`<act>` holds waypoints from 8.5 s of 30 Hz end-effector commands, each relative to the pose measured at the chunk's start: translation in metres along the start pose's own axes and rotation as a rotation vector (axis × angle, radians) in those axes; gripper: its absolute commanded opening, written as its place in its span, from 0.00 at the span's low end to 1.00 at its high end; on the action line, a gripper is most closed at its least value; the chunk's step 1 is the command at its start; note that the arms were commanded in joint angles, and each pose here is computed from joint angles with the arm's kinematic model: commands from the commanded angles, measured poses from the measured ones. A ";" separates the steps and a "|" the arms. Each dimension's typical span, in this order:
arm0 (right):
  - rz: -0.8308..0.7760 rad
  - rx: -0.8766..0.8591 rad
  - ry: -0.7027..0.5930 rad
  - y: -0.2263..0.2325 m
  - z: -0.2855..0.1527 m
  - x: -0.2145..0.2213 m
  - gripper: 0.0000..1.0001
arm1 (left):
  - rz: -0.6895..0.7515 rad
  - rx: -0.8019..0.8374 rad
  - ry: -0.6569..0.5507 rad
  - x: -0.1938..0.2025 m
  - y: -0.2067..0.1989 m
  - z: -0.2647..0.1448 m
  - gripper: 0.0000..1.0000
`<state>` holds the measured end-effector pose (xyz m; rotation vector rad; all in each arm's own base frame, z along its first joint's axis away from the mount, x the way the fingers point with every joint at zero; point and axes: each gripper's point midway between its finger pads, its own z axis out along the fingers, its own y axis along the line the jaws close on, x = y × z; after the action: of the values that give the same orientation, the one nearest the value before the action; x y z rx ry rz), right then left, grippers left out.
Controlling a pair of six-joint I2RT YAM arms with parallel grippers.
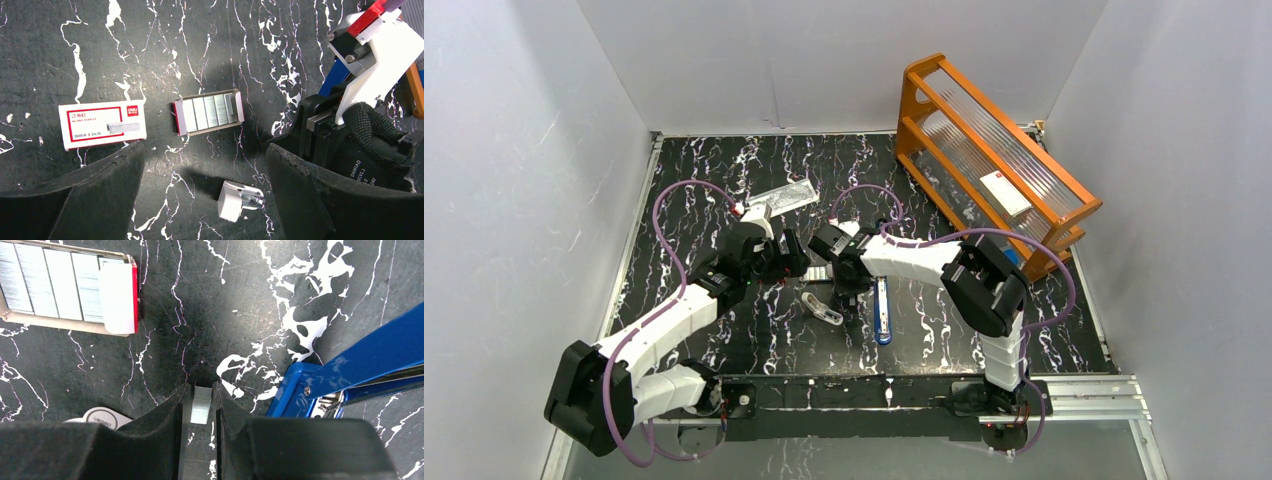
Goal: Load the staples into the stapler
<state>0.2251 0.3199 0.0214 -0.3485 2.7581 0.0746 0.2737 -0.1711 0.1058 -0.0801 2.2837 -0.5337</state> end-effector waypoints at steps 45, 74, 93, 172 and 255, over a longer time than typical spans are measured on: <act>0.192 0.094 -0.149 -0.072 -0.064 0.011 0.21 | -0.001 -0.003 0.021 0.003 0.000 0.007 0.87; 0.149 0.096 -0.116 -0.069 -0.043 0.020 0.21 | -0.003 -0.002 0.031 0.006 0.001 0.010 0.87; 0.176 0.063 -0.192 -0.067 -0.065 0.001 0.21 | -0.003 -0.005 0.033 0.006 0.001 0.010 0.87; 0.172 0.075 -0.170 -0.069 -0.042 0.014 0.30 | 0.001 -0.008 0.043 0.007 0.001 0.011 0.87; -0.110 -0.092 -0.220 0.040 -0.011 -0.086 0.30 | -0.034 -0.121 -0.013 -0.002 0.021 -0.011 0.87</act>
<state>0.2823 0.3846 0.0385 -0.5452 2.5625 0.2176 0.2651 -0.1510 0.1031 -0.1799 2.3241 -0.4329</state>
